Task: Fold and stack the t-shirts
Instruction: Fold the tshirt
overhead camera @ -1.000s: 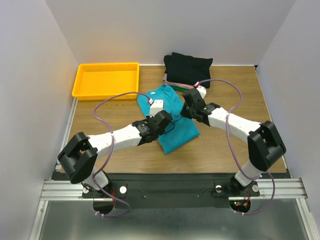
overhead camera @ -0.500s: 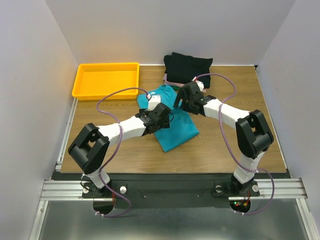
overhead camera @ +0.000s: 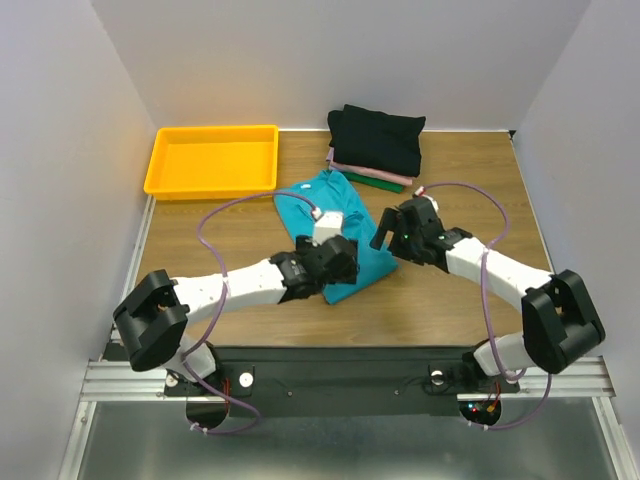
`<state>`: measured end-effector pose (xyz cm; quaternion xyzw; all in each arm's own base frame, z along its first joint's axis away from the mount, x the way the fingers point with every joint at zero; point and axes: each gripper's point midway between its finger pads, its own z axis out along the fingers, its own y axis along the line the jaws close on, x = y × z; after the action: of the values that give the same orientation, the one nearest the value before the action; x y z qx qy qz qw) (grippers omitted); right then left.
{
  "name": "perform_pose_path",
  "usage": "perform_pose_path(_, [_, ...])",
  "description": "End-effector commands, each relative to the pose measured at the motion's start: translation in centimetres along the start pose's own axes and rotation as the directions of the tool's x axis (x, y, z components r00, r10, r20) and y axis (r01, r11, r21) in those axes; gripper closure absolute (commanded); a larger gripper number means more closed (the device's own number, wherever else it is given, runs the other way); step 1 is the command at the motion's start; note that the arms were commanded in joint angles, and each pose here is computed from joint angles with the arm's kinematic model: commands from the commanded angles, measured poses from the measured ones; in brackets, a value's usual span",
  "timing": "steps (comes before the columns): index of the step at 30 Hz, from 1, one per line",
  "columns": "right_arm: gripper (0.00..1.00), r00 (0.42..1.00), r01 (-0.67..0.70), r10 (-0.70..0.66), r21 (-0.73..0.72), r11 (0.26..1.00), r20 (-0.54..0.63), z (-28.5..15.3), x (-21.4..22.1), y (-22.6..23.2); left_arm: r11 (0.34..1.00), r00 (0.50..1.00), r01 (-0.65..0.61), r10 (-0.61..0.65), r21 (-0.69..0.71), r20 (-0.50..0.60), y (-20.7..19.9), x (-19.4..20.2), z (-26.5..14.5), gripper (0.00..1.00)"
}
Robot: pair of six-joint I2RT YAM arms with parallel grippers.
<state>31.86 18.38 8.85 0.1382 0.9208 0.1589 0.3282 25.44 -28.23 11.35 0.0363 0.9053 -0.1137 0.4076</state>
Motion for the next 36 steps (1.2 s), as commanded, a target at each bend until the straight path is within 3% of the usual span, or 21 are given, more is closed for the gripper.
perform_pose_path(1, [0.0,0.992,-0.12,0.12,0.012,0.993,-0.044,0.1,0.9,-3.2,0.994,0.996,-0.085,0.084,0.069,0.01,-2.5,2.5,-1.2,0.02])
perform_pose_path(5, [0.02,0.983,-0.159,0.157,-0.016,0.987,-0.095,0.1,1.7,-3.8,0.986,0.99,-0.123,0.13,0.111,-0.057,-3.3,5.1,-0.4,0.05])
perform_pose_path(7, [0.08,0.983,-0.158,0.156,-0.016,0.987,-0.101,0.2,1.8,-4.0,0.98,0.982,-0.151,0.163,0.128,-0.092,-3.7,6.4,-0.1,0.15])
perform_pose_path(11, [0.3,0.977,-0.171,0.164,-0.045,0.984,-0.135,0.6,2.6,-3.6,0.975,0.971,-0.183,0.199,0.123,-0.13,-3.4,8.2,0.3,0.19])
perform_pose_path(14, [0.37,0.972,-0.18,0.169,-0.06,0.982,-0.163,0.9,3.2,-3.3,0.974,0.964,-0.194,0.211,0.113,-0.16,-2.8,9.3,0.7,0.28])
perform_pose_path(17, [0.38,0.968,-0.18,0.168,-0.049,0.982,-0.189,1.5,4.0,-3.6,0.974,0.958,-0.206,0.22,0.09,-0.186,-2.0,10.4,1.0,0.31])
perform_pose_path(20, [0.49,0.963,-0.185,0.174,-0.031,0.982,-0.204,2.0,4.7,-4.1,0.974,0.952,-0.216,0.225,0.066,-0.205,-1.3,11.3,1.6,0.38])
perform_pose_path(21, [0.59,0.963,-0.184,0.175,-0.029,0.982,-0.206,2.1,4.8,-4.2,0.973,0.949,-0.219,0.229,0.07,-0.219,-1.4,11.7,1.7,0.4])
perform_pose_path(23, [0.62,0.962,-0.183,0.176,-0.014,0.983,-0.208,2.4,5.0,-4.6,0.97,0.939,-0.232,0.242,0.07,-0.244,-1.3,12.6,2.1,0.44])
perform_pose_path(24, [0.69,0.963,-0.181,0.175,-0.013,0.983,-0.207,2.4,5.0,-4.6,0.97,0.935,-0.232,0.244,0.078,-0.256,-1.4,12.9,2.1,0.47])
perform_pose_path(27, [0.79,0.963,-0.182,0.174,-0.021,0.983,-0.206,2.1,5.0,-4.5,0.966,0.928,-0.244,0.257,0.083,-0.27,-1.5,13.6,1.9,0.74])
perform_pose_path(28, [0.81,0.964,-0.182,0.174,-0.027,0.983,-0.2,1.8,5.0,-4.5,0.965,0.927,-0.246,0.261,0.09,-0.27,-1.5,13.8,1.6,1.0])
perform_pose_path(30, [0.87,0.97,-0.19,0.18,-0.044,0.981,-0.166,0.8,4.4,-4.4,0.96,0.922,-0.254,0.278,0.119,-0.27,-2.2,14.4,0.7,1.0])
perform_pose_path(36, [0.92,0.977,-0.207,0.203,-0.076,0.975,-0.062,-3.8,3.3,-5.0,0.917,0.918,-0.268,0.336,0.295,-0.21,-7.9,15.2,-4.7,1.0])
